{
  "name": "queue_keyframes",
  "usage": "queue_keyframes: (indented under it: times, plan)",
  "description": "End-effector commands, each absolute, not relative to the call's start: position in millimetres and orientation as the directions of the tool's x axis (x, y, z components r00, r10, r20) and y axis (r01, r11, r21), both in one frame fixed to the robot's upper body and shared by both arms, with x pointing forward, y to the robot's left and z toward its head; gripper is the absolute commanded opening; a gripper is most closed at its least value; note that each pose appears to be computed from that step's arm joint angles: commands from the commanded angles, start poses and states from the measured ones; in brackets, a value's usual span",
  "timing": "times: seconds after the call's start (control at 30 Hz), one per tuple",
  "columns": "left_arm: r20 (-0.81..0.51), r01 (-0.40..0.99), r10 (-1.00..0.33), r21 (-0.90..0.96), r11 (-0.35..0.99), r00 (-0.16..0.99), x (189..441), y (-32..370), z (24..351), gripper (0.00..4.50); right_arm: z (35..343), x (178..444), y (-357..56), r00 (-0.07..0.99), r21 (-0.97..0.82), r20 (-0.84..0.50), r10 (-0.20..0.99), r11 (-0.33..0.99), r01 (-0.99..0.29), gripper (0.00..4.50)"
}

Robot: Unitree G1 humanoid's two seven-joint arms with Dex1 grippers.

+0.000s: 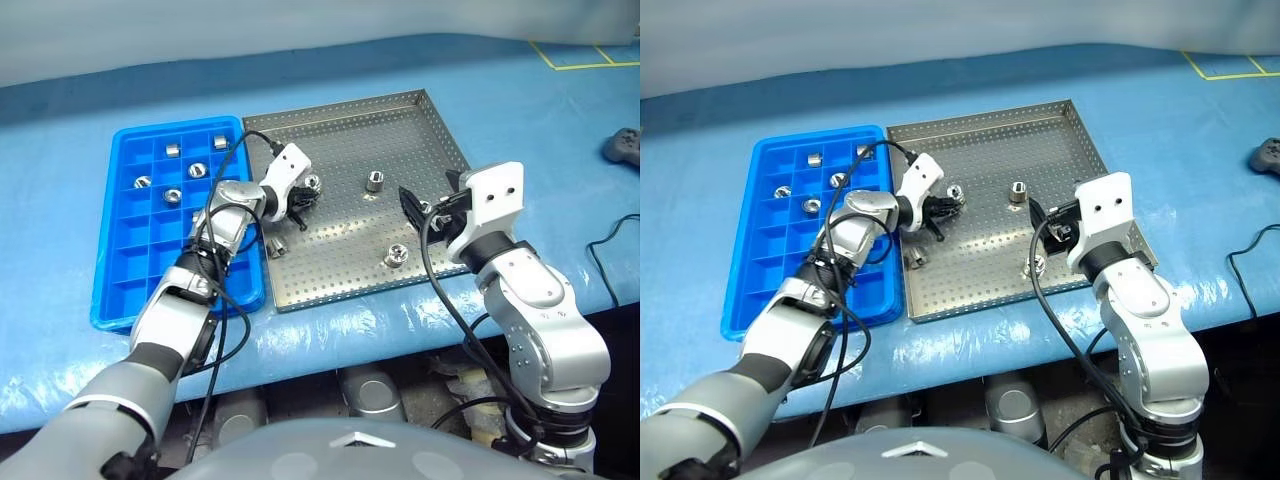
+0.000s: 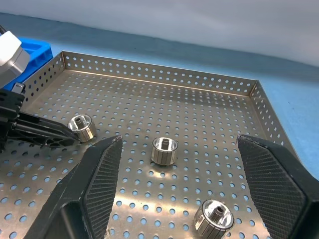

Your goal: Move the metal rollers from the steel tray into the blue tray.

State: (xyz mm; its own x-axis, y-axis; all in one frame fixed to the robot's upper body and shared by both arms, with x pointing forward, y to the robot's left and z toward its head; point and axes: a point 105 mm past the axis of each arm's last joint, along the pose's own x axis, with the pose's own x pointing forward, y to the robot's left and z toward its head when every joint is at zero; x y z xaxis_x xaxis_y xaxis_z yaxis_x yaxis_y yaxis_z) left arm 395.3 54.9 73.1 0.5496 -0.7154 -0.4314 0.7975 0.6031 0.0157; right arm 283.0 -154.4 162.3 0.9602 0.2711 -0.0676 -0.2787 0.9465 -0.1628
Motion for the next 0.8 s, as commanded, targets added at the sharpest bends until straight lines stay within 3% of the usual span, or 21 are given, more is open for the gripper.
queue_keyframes:
  times: [0.03,0.4,0.63,0.8]
  plan:
    - [-0.362,0.802,-0.740,0.037,0.596,0.566,397.3,55.3,93.6,0.02,172.4,283.2,-153.7,0.961,-0.185,-0.021,0.275,0.944,-0.274,3.87]
    - [-0.324,0.800,-0.748,0.050,0.598,0.579,395.1,62.3,102.1,0.02,170.8,286.0,-149.2,0.956,-0.186,-0.023,0.293,0.938,-0.292,3.87]
    - [-0.321,0.795,-0.747,0.034,0.606,0.582,398.1,53.4,102.1,2.26,170.1,285.9,-146.4,0.953,-0.187,-0.024,0.301,0.935,-0.300,3.87]
    - [-0.321,0.739,-0.693,0.034,0.672,0.645,409.1,56.1,101.3,3.86,169.5,285.0,-147.6,0.955,-0.191,-0.026,0.296,0.936,-0.295,3.87]
